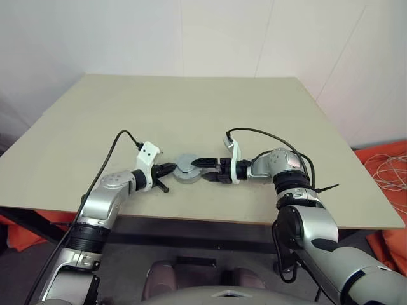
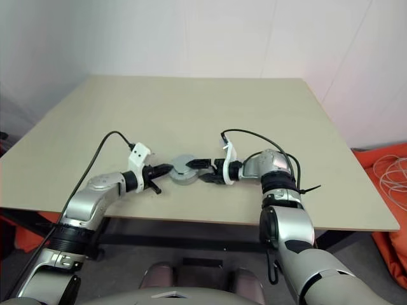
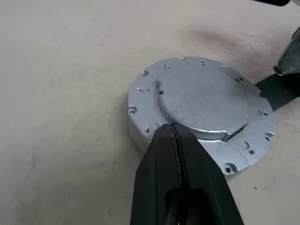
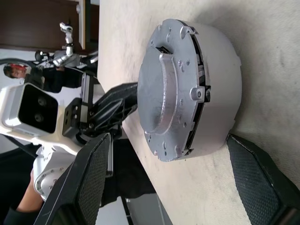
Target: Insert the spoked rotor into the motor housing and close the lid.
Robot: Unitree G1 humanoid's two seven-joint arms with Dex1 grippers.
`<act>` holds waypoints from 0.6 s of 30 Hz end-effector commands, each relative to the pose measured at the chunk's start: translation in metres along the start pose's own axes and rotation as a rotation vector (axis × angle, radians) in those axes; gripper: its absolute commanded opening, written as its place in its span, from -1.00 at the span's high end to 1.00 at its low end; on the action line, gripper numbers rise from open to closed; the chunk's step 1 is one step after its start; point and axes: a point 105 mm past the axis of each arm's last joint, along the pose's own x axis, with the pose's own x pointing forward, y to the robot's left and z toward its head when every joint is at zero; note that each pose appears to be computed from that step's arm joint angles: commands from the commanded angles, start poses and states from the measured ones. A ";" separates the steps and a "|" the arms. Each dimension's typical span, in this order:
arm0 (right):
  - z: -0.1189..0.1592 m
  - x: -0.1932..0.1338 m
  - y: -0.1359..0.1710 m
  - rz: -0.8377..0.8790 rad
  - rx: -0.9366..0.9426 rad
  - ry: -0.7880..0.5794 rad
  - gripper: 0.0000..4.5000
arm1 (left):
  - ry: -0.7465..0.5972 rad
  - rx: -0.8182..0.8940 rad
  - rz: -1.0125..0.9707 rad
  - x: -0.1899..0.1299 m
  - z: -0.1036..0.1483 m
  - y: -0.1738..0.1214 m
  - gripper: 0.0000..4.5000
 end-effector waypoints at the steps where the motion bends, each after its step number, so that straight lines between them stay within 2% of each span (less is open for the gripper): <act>1: 0.013 -0.009 -0.006 -0.055 -0.022 -0.053 -0.99 | 0.035 -0.005 -0.015 0.000 -0.008 -0.003 1.00; 4: 0.013 -0.006 -0.004 -0.044 -0.023 -0.058 -0.99 | 0.034 -0.004 -0.014 0.000 -0.007 -0.003 1.00; 8: 0.015 -0.004 -0.001 -0.033 -0.025 -0.071 -0.43 | 0.031 -0.001 -0.011 0.000 -0.007 -0.002 1.00; 17: 0.029 -0.006 0.034 0.075 -0.059 -0.100 0.99 | 0.016 0.008 -0.002 -0.002 0.000 0.002 1.00; 18: 0.029 -0.006 0.038 0.086 -0.063 -0.095 0.99 | 0.015 0.009 -0.001 -0.002 0.000 0.002 1.00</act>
